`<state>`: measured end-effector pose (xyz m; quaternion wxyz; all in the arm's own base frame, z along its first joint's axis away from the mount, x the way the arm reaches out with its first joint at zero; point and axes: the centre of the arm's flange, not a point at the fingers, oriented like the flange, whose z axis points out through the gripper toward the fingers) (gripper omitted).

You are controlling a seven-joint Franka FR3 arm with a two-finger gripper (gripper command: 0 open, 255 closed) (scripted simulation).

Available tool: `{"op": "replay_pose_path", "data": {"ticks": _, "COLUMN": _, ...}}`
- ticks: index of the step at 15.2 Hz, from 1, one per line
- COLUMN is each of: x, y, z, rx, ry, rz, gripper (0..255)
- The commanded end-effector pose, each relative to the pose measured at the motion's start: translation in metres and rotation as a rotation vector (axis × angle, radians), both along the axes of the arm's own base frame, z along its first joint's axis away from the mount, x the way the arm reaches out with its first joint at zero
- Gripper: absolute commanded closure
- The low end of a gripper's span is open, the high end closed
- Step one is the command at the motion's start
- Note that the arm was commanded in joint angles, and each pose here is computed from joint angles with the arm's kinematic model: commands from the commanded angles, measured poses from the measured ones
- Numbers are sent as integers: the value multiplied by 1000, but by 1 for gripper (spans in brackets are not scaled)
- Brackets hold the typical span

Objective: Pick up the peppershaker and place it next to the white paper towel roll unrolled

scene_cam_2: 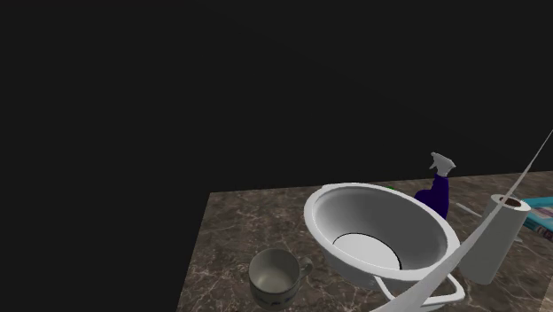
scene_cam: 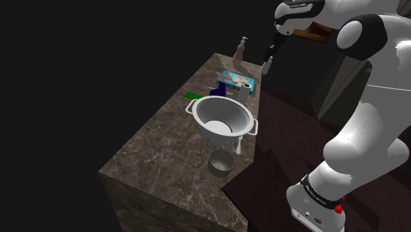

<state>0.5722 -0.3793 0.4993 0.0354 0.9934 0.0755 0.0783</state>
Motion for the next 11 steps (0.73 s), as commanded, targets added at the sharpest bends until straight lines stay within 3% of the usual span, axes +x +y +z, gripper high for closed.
{"op": "replay_pose_path", "data": {"ticks": 1, "x": 0, "y": -1, "z": -11, "rx": 0, "ry": -1, "rz": 0, "gripper": 255}}
{"op": "replay_pose_path", "data": {"ticks": 11, "x": 0, "y": -1, "z": -64, "rx": 0, "ry": -1, "rz": 0, "gripper": 255}}
